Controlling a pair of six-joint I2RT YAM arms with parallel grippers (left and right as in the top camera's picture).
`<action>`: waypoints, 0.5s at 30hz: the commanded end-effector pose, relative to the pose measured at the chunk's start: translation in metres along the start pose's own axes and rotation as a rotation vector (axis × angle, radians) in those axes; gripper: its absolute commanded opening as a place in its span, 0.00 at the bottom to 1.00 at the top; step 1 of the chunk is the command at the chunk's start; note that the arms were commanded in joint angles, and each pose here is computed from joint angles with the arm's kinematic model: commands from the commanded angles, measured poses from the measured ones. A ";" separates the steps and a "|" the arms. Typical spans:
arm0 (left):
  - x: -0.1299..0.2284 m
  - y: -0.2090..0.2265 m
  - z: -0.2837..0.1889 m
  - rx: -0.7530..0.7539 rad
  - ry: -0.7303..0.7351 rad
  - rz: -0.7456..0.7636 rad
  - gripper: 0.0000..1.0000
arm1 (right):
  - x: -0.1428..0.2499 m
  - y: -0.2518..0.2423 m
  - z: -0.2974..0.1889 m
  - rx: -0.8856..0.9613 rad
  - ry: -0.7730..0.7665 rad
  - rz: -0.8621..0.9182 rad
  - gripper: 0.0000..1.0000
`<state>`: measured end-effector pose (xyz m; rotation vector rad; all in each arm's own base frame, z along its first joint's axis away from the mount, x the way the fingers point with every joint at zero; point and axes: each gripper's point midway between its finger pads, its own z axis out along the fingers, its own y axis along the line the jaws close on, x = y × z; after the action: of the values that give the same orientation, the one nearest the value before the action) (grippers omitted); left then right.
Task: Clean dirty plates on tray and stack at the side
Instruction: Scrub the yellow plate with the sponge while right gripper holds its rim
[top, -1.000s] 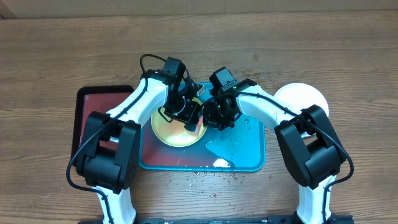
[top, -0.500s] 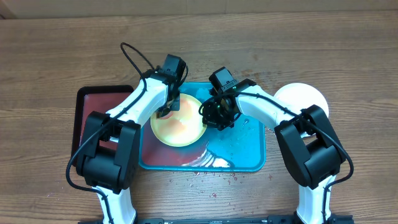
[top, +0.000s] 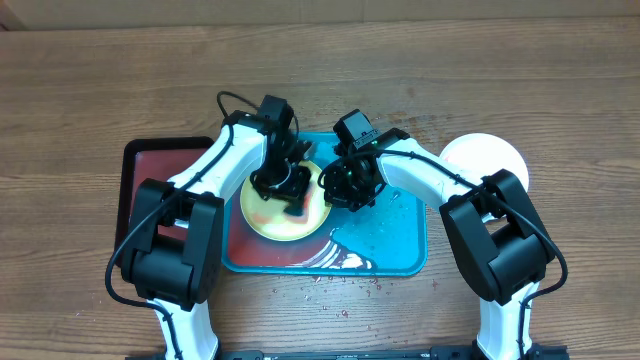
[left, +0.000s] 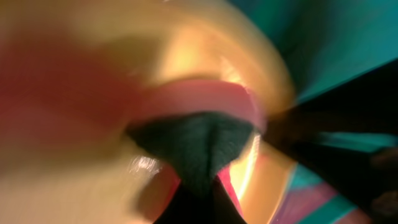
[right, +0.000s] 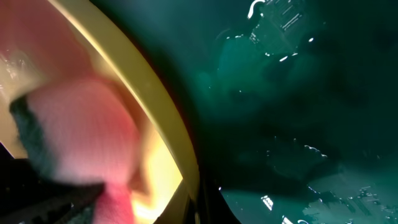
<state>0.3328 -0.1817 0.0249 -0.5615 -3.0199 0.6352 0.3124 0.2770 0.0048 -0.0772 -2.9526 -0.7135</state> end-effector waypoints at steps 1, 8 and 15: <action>-0.027 -0.018 0.001 0.109 -0.101 0.052 0.04 | -0.001 -0.012 0.009 0.040 0.003 0.013 0.04; -0.047 0.094 -0.027 -0.514 -0.274 -0.326 0.04 | 0.000 -0.013 0.009 0.041 0.004 0.013 0.04; 0.018 0.140 -0.060 -0.849 -0.120 -0.496 0.04 | -0.001 -0.013 0.009 0.041 0.003 0.013 0.04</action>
<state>0.3728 -0.0844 0.0174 0.0651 -3.2676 -0.2671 0.3132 0.2776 0.0051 -0.0741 -2.9552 -0.7182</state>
